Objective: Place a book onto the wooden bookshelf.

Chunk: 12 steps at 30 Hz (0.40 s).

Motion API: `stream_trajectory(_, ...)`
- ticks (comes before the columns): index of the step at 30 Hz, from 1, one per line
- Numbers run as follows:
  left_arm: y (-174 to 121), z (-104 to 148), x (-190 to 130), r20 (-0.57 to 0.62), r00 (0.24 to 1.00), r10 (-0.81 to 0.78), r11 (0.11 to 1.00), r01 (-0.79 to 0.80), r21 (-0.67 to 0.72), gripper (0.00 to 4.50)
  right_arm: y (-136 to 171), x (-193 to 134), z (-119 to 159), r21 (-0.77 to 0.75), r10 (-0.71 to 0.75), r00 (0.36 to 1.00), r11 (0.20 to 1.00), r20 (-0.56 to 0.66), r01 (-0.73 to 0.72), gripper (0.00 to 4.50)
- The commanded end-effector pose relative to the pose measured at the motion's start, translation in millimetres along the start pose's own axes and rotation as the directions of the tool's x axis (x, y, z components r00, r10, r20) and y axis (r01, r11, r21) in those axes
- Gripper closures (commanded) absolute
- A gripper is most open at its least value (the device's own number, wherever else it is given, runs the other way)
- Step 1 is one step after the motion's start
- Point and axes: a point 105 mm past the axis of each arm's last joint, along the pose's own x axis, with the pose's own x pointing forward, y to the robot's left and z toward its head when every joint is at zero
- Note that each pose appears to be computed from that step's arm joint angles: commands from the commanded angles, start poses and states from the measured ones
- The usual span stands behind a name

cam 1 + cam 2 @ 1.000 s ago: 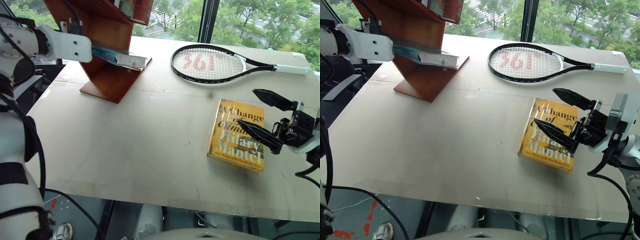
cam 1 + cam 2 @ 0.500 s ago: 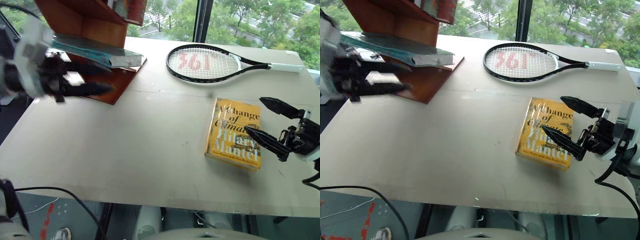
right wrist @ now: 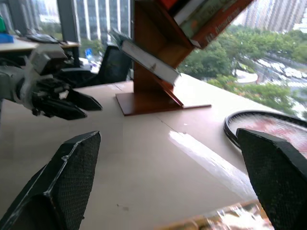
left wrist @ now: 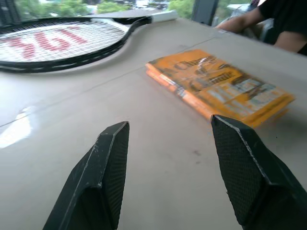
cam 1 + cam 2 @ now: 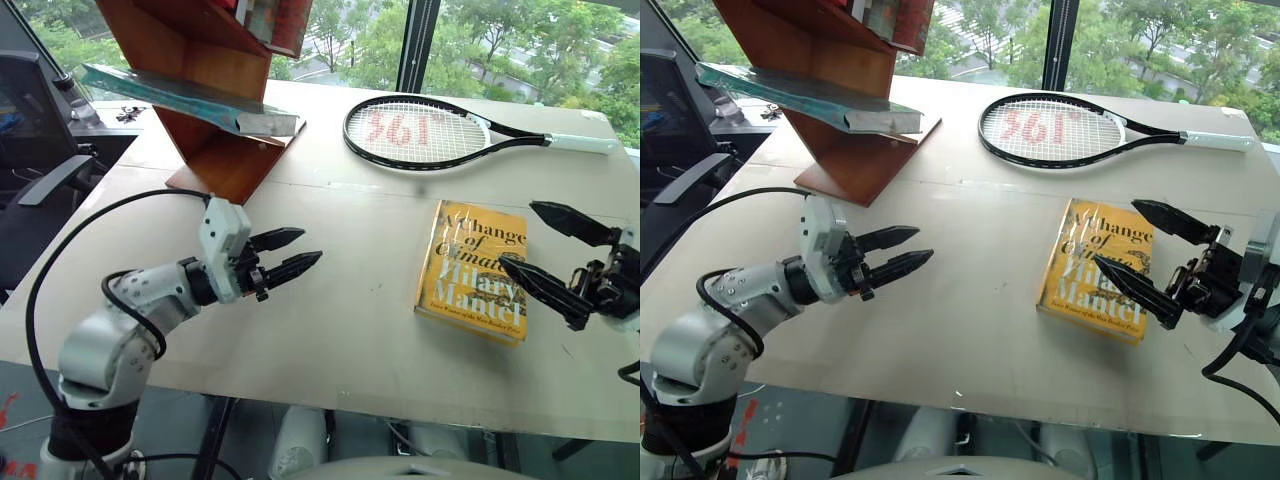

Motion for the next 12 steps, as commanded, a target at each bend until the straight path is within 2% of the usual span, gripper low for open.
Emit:
stream_trajectory(1,9,-17,-24,-0.061,0.998,0.025,0.999,-0.023,0.036,1.74,-18,-35,-19,-0.047,-0.123,0.984,0.992,-0.132,0.117,0.00)
stream_trajectory(4,20,-34,-48,-0.148,0.988,0.052,0.998,-0.047,0.035,1.74,-30,-69,-40,-0.090,-0.211,0.938,0.977,-0.275,0.193,0.00)
stream_trajectory(9,19,-53,-73,-0.233,0.972,0.015,1.000,-0.014,0.003,1.74,-40,-105,-52,-0.124,-0.265,0.863,0.964,-0.431,0.235,0.00)
stream_trajectory(12,13,-54,-72,-0.234,0.972,-0.017,1.000,0.015,-0.010,1.74,-42,-110,-54,-0.110,-0.263,0.857,0.965,-0.444,0.239,0.00)
